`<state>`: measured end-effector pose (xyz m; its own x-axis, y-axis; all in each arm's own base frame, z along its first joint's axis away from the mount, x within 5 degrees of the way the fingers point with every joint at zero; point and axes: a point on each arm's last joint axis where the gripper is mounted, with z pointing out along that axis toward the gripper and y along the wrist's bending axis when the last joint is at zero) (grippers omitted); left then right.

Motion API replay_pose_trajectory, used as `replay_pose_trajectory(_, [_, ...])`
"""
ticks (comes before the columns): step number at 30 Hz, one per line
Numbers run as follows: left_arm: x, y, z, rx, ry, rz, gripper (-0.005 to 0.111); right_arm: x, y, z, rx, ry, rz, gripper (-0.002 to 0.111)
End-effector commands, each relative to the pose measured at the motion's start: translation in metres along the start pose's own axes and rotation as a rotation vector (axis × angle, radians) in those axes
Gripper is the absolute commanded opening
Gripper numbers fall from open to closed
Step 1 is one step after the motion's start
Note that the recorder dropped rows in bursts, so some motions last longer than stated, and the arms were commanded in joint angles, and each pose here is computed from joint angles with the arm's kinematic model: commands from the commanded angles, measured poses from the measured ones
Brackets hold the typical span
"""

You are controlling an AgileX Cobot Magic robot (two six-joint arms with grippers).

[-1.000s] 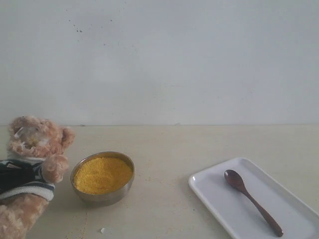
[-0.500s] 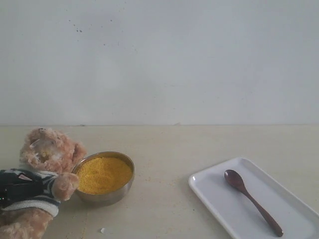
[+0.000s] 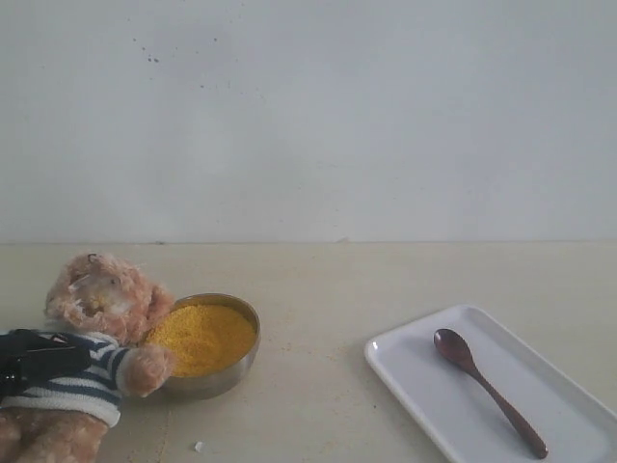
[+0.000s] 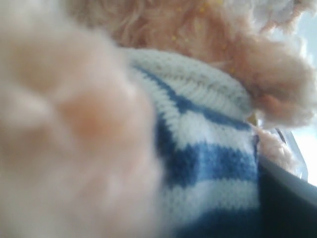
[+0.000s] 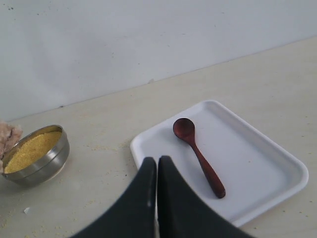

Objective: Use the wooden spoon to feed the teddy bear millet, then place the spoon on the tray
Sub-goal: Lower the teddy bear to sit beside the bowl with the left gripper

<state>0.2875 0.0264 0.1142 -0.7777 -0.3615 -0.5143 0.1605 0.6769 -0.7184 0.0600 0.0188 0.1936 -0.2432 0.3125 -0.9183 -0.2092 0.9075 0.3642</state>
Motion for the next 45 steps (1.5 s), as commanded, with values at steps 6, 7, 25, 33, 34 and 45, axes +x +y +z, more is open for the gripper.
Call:
replay_pose_trajectory(6, [-0.003, -0.003, 0.0, 0.011, -0.011, -0.029, 0.073, -0.001, 0.0, 0.0, -0.001, -0.006, -0.011, 0.0])
replay_pose_trajectory(7, [-0.003, -0.003, 0.0, 0.011, -0.011, -0.029, 0.073, -0.001, 0.0, 0.0, -0.001, -0.006, -0.011, 0.0])
replay_pose_trajectory(25, [-0.003, -0.004, -0.001, 0.036, -0.016, -0.103, 0.088, -0.001, 0.0, 0.0, -0.001, -0.006, -0.011, 0.0])
replay_pose_trajectory(33, [-0.005, -0.004, -0.001, 0.037, -0.019, -0.104, 0.103, -0.001, 0.0, 0.0, -0.001, -0.006, -0.011, 0.0])
replay_pose_trajectory(34, [-0.006, -0.004, -0.001, 0.036, -0.023, -0.102, 0.103, -0.001, 0.0, 0.0, -0.001, -0.006, -0.011, 0.0])
replay_pose_trajectory(45, [-0.021, 0.005, -0.016, 0.053, -0.095, -0.172, 0.103, -0.001, 0.0, 0.0, -0.001, -0.006, -0.011, 0.0])
